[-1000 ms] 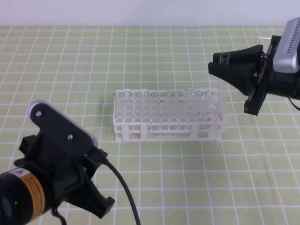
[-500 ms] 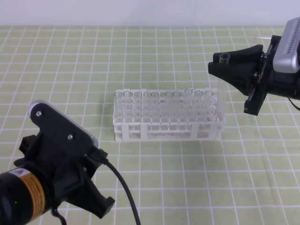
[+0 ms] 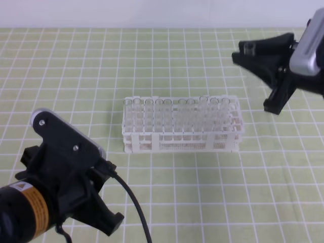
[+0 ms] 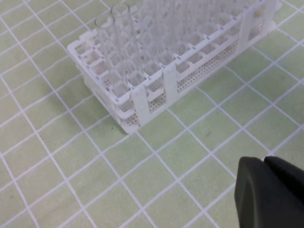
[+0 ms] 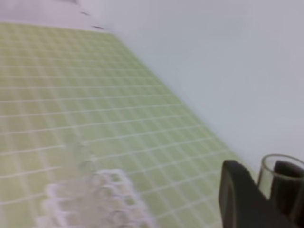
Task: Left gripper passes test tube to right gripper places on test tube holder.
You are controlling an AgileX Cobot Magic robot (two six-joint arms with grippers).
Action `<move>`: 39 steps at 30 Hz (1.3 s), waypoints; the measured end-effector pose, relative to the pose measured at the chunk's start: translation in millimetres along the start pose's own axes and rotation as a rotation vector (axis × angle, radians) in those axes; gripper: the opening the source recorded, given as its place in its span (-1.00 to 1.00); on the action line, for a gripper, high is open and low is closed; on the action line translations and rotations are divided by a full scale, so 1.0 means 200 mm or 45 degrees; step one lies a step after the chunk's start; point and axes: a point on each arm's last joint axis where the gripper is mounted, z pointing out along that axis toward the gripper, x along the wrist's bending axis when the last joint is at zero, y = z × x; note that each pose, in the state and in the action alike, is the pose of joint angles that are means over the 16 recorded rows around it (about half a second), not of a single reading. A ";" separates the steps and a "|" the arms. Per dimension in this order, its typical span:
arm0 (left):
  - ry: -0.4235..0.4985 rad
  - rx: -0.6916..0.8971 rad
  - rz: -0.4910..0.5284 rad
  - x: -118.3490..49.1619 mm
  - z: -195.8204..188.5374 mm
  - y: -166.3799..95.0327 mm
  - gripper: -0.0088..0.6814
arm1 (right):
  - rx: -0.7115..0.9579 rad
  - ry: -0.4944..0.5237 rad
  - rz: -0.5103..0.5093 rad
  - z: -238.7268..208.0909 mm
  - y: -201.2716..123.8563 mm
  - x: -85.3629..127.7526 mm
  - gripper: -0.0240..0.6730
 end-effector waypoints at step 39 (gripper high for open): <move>0.000 0.001 -0.001 0.00 0.00 0.00 -0.98 | -0.108 -0.841 0.446 0.07 0.12 0.13 -0.90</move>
